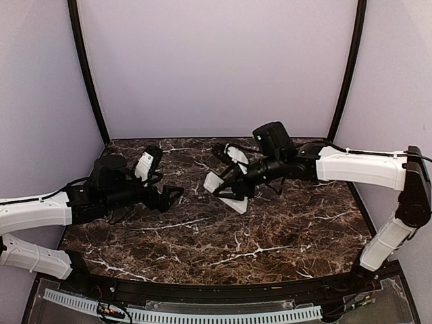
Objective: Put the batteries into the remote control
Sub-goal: Pick up the remote control from the center of the board, then pass from the right arm to the left
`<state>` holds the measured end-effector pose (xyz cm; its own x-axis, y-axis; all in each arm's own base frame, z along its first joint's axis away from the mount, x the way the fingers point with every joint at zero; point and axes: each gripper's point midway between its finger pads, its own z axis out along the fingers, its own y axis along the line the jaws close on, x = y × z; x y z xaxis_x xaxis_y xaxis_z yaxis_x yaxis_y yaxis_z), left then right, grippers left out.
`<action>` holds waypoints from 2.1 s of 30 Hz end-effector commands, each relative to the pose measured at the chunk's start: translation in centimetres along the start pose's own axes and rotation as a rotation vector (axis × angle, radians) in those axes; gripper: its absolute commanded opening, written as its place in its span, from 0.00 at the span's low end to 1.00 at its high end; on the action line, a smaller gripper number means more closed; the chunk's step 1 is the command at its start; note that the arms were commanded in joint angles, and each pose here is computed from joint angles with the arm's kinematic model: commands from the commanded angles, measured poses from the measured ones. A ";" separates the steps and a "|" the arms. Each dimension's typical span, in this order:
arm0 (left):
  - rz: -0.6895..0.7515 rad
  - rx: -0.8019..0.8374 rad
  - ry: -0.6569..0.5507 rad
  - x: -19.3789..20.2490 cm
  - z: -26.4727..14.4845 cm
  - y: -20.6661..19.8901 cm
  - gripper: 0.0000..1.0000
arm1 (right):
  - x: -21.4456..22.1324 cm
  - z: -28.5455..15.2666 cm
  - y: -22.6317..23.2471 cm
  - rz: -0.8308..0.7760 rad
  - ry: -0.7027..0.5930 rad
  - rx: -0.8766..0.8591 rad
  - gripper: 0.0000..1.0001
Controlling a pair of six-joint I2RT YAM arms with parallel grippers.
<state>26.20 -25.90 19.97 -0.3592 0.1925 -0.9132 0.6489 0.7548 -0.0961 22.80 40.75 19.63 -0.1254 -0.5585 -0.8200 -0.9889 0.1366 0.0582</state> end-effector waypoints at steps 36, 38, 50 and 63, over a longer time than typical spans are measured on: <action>0.077 0.888 -0.434 -14.8 -2.3 -17.4 0.87 | -16.7 -13.0 5.6 -0.017 -0.692 -0.177 0.24; 0.077 0.896 -0.438 -14.9 -2.4 -17.5 0.81 | -16.6 -12.9 5.6 -0.016 -0.687 -0.176 0.24; 0.060 0.878 -0.446 -15.0 -2.5 -17.2 0.42 | -16.2 -12.5 5.6 -0.008 -0.671 -0.182 0.24; 0.019 0.635 -0.279 -12.0 0.9 -14.1 0.12 | -15.7 -14.6 4.2 0.016 -0.644 -0.028 0.99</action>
<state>20.61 -40.38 33.35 -0.1927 -0.0949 -0.9767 0.9759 0.0853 -0.2008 19.19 40.05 39.08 -0.1247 0.0210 -0.9920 -0.9919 0.0223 0.1251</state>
